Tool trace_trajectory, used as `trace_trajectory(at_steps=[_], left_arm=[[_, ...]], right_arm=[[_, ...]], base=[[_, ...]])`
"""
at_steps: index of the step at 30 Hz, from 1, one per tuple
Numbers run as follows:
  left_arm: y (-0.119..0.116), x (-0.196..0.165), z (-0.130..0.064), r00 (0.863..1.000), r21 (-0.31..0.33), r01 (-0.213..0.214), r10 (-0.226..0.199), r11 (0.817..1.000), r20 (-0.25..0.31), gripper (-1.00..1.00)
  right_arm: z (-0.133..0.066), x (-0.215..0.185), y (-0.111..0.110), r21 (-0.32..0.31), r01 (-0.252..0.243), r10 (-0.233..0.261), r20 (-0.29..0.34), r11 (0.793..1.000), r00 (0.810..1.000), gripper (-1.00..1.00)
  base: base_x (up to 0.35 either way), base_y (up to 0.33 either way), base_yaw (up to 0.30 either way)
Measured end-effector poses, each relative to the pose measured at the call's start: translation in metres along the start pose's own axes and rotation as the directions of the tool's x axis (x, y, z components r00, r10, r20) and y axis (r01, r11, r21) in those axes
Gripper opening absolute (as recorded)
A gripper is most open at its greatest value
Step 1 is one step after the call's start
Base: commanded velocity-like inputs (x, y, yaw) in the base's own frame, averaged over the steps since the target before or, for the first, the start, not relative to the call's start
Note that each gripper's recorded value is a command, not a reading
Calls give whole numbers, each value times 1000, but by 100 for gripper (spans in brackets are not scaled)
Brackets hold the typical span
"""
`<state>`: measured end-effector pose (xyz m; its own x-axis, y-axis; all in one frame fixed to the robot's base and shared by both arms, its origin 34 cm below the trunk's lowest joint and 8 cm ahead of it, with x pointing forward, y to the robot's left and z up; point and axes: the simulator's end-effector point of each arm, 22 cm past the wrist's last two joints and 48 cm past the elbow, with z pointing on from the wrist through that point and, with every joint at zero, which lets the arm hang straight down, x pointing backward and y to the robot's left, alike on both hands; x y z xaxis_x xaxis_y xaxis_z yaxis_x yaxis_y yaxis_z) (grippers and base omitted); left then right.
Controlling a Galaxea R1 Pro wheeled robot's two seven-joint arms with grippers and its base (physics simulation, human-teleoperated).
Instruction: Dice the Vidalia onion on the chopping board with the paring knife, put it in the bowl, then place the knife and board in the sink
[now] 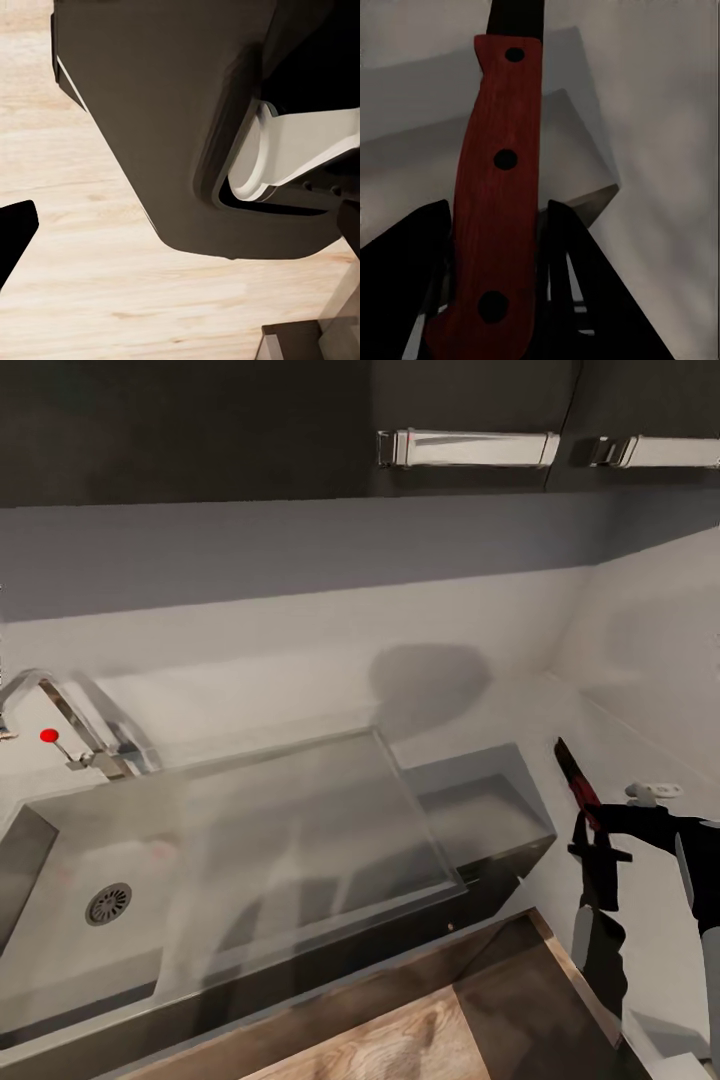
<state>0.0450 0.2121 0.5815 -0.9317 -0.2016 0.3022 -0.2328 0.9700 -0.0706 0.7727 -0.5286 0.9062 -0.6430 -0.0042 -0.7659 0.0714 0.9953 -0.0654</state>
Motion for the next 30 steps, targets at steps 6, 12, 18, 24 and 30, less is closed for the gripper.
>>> trace_trajectory(at_steps=[6,12,18,24,30], left_arm=[[0,-4,0,1000,1,0,0,1000,9,100],[0,-7,-1,1000,1,-1,1,1000,19,100],[0,-11,-1,1000,3,-2,2,1000,28,100],[-1,-15,-1,999,5,-3,3,1000,38,100],[-2,-18,-2,999,7,-4,4,1000,46,100]], right_arm=[[-4,-5,0,0,-1,1,10,1000,1000,-100],[-7,-10,-1,0,-2,2,19,1000,1000,-100],[-11,-14,-1,0,-3,3,27,1000,1000,-100],[-14,-20,-1,0,-4,4,38,1000,999,-100],[-18,-24,-2,0,-6,6,47,1000,999,-100]], base=[[0,0,0],[0,0,0],[0,0,0],[0,0,0],[0,0,0]])
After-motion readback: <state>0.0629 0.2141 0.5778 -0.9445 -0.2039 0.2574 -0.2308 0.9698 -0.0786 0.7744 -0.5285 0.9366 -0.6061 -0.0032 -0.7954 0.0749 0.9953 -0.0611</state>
